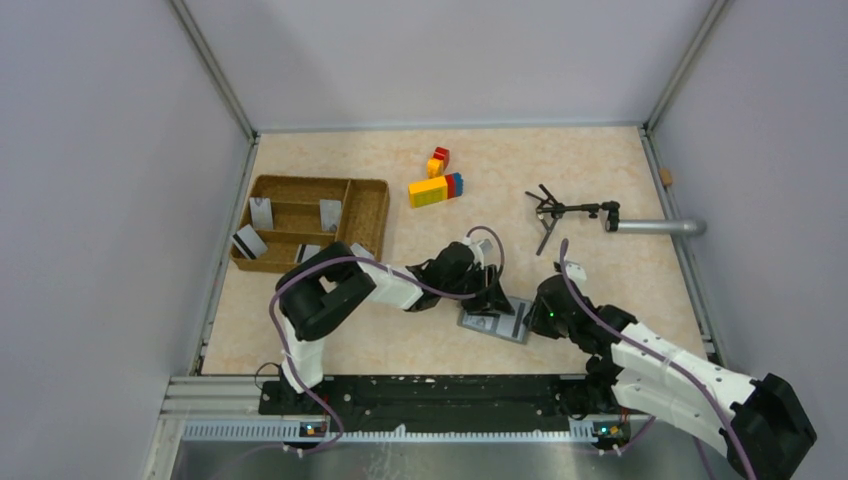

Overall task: Put the credit cards into the card holder
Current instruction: Insert the credit card into the card holder, then turn over the card slot in the card holder.

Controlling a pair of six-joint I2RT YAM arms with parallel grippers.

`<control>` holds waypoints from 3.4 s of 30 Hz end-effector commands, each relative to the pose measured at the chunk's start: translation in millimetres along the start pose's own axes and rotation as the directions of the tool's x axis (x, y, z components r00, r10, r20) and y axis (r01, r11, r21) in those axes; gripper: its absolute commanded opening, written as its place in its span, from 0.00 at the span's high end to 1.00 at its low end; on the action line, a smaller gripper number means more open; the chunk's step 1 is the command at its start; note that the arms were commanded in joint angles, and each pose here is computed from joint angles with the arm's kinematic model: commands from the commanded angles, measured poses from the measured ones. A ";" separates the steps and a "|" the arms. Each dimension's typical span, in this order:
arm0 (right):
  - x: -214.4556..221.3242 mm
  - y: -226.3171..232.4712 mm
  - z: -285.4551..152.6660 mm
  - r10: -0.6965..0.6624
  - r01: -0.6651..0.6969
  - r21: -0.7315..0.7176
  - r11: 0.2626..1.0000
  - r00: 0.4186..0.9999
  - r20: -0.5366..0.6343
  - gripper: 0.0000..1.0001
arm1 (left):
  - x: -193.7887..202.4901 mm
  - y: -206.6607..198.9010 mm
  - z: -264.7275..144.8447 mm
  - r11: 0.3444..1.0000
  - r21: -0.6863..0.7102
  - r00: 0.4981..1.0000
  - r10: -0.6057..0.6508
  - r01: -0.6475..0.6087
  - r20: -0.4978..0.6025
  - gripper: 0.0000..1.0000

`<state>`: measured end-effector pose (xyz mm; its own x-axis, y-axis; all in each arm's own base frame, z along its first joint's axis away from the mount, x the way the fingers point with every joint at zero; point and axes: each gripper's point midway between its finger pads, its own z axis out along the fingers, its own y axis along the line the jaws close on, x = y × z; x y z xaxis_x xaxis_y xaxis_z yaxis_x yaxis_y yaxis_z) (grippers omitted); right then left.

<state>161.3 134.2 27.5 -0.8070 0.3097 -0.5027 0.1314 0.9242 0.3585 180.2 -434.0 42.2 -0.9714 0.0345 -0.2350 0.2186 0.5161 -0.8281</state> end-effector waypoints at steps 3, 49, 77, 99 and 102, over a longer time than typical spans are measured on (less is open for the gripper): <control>-4.1 6.6 0.9 0.035 -0.035 -0.029 0.999 0.999 0.018 0.75 | 4.3 -14.3 3.8 0.999 0.025 1.000 0.027 -0.026 -0.016 0.51; 1.8 22.1 -0.3 0.071 -0.072 -0.116 0.991 0.997 -0.014 0.72 | -10.4 70.0 -76.4 0.885 -0.447 0.986 0.162 -0.128 0.039 0.45; -28.7 77.4 -13.8 0.021 -0.013 -0.290 0.957 0.999 0.027 0.85 | -3.5 62.9 -68.1 0.921 -0.378 0.992 0.120 -0.097 0.038 0.52; -35.3 115.7 -16.0 -0.028 0.031 -0.401 0.915 1.000 0.012 0.62 | -9.5 60.0 -82.9 0.927 -0.366 0.990 0.114 -0.078 0.078 0.39; -35.6 119.6 -14.9 -0.030 0.031 -0.413 0.910 0.999 0.010 0.61 | -11.7 58.9 -95.7 0.924 -0.374 0.987 0.123 -0.076 0.103 0.35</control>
<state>185.8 212.3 74.3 -0.8294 0.2828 -0.4817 -0.0723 0.8008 0.5946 194.1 -341.9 38.7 -0.9324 0.0334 -0.3600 0.2526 0.7724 -0.5827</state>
